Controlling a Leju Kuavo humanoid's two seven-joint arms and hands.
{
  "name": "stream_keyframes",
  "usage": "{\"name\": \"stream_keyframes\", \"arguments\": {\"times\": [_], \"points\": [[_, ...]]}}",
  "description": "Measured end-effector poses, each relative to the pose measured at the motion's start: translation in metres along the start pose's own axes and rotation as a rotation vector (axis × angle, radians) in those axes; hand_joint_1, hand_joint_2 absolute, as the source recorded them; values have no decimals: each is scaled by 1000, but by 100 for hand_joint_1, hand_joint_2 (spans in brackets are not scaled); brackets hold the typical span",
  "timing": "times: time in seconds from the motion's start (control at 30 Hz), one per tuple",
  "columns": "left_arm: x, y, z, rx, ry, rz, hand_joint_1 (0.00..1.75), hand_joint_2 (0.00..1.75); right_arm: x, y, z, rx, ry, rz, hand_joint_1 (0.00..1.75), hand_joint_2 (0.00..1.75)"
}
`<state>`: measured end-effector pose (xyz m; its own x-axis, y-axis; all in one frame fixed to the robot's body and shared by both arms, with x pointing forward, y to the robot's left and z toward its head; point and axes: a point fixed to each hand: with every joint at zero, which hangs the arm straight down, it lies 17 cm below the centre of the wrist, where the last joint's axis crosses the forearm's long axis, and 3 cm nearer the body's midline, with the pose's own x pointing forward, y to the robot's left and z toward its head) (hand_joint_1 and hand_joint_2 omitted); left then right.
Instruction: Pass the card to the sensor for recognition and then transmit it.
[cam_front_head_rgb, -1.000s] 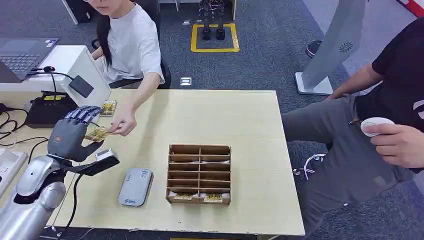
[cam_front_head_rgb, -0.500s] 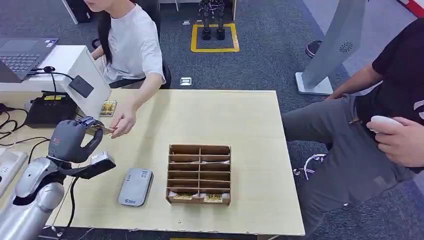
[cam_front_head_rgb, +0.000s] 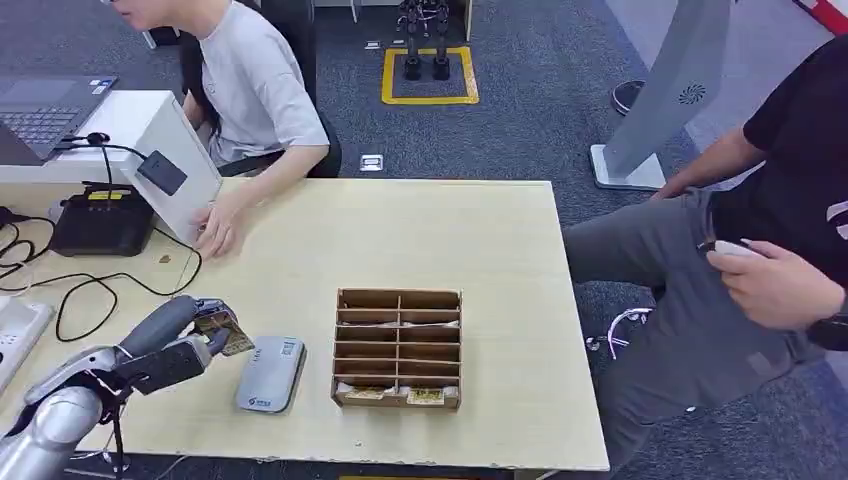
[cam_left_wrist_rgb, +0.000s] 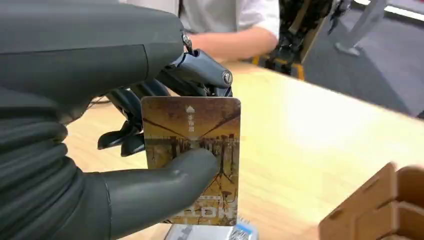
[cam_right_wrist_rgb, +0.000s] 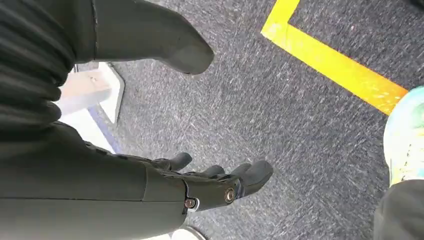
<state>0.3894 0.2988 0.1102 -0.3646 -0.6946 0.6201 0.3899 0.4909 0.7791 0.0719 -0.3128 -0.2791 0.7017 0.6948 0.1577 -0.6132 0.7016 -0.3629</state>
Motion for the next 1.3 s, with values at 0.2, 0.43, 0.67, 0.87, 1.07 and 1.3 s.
{"name": "stream_keyframes", "arguments": {"times": [0.2, 0.43, 0.67, 0.87, 1.07, 1.3], "points": [[-4, -8, -4, 8, 31, -47, 175, 175, 2, 0, 0, -1, -4, 7, 0, 175], [-9, -22, -24, 47, 81, -165, 175, 175, 1, -1, 0, 0, 2, 12, 0, 175], [-5, -42, -39, 29, 84, -149, 175, 175, 3, -2, -1, -2, -1, 15, 0, 175], [-5, -55, -42, 6, 90, -144, 175, 175, 2, -2, -1, 1, 3, 19, 0, 175], [-13, -65, -42, -22, 112, -165, 175, 175, 3, -1, -1, 8, 3, 21, 0, 175], [-21, -73, -46, -31, 137, -217, 175, 175, 5, -2, -1, 9, 2, 26, 0, 175]]}}
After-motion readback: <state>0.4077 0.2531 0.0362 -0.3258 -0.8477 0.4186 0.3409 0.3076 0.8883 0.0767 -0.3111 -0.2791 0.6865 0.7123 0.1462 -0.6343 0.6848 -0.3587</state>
